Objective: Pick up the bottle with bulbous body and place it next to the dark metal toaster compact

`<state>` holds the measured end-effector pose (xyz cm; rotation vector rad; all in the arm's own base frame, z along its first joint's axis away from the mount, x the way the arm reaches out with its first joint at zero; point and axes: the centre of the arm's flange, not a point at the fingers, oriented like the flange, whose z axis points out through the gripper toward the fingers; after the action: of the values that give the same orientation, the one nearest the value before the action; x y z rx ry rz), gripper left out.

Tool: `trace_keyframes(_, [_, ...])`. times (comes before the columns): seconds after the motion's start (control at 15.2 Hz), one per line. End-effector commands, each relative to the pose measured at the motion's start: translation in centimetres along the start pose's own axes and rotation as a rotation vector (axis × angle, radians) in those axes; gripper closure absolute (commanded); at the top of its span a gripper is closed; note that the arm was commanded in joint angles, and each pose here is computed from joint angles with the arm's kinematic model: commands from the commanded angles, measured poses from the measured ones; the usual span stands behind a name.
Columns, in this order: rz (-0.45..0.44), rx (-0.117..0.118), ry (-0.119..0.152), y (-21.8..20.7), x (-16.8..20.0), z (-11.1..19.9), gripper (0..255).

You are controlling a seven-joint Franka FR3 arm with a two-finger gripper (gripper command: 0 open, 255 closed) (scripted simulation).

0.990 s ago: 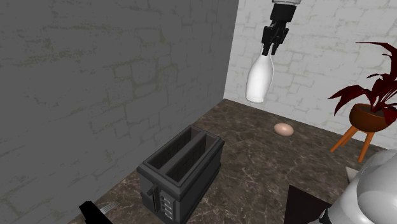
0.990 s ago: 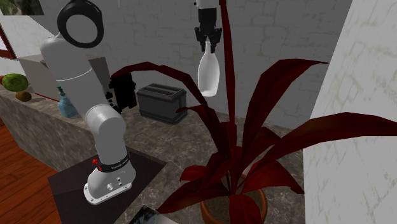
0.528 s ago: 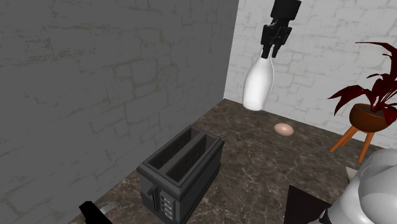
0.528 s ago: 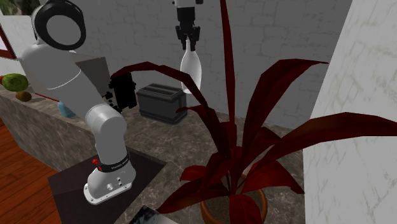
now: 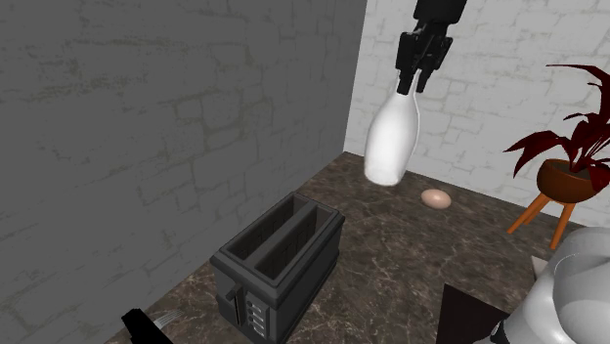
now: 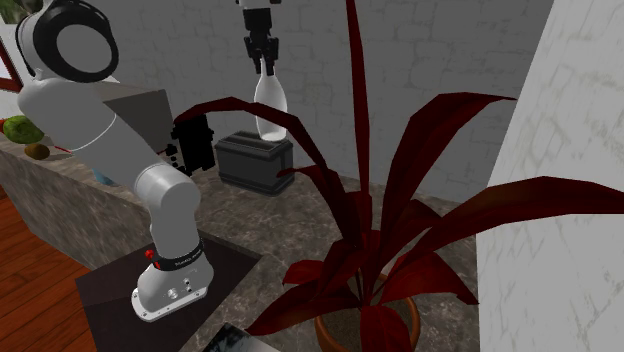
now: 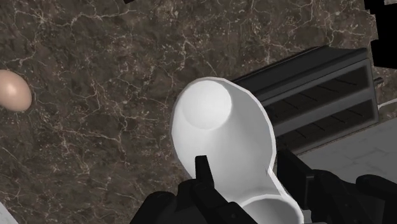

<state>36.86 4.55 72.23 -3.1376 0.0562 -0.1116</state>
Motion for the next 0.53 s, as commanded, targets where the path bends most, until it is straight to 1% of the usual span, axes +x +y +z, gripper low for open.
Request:
trace_keyframes(0.0, [0.001, 0.0, 0.0, -2.2, -1.4, -0.3, 255])
trace_keyframes(0.46, [0.001, 0.0, 0.0, -10.3, -5.8, -1.2, 255])
